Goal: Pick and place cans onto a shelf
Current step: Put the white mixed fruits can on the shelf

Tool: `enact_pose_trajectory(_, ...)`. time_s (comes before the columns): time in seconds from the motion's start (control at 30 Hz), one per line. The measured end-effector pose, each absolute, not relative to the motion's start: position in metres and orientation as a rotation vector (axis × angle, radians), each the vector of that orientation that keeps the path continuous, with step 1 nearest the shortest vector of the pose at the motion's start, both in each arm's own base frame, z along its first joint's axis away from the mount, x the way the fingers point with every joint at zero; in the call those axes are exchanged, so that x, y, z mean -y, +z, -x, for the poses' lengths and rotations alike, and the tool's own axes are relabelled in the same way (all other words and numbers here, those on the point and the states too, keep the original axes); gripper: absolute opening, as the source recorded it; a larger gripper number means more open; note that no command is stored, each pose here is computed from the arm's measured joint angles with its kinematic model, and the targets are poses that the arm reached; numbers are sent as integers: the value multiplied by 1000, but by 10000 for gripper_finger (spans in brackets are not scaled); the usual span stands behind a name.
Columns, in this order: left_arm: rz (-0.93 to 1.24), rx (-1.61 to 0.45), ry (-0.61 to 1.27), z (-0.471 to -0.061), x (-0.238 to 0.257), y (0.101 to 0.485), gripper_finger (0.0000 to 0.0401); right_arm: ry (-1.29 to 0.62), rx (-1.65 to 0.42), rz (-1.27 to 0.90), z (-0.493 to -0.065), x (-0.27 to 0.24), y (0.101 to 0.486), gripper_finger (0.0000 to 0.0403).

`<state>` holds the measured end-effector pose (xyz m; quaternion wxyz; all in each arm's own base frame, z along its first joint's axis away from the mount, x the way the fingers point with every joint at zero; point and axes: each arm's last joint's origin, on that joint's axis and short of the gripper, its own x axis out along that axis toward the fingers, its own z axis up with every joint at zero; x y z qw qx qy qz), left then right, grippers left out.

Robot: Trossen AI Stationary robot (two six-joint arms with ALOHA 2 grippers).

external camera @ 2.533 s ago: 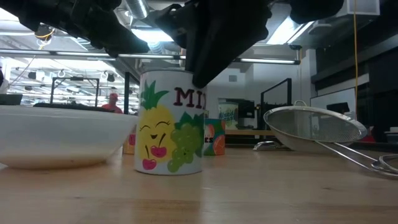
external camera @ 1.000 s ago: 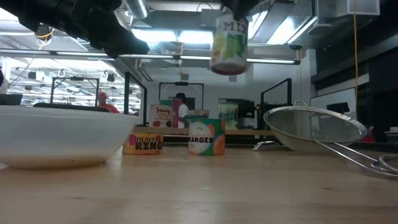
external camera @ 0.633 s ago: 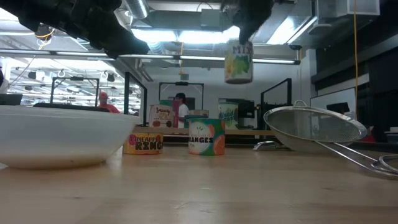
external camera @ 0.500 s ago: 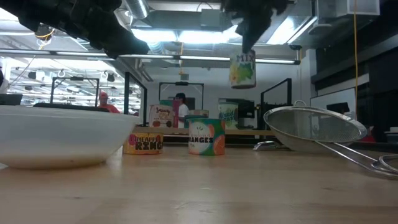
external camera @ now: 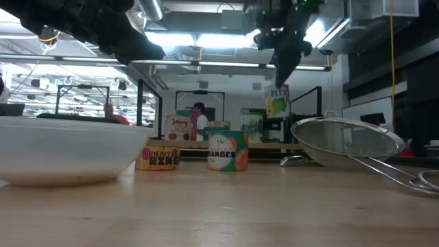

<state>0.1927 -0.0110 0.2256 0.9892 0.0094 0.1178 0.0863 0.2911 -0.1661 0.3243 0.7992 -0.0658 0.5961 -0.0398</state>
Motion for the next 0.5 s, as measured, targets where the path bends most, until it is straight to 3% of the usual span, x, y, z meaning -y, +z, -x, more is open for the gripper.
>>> enact_pose_trajectory(0.5, -18, -237, 173, -193, 11, 226, 98, -206, -1253, 89, -274, 209, 281, 10)
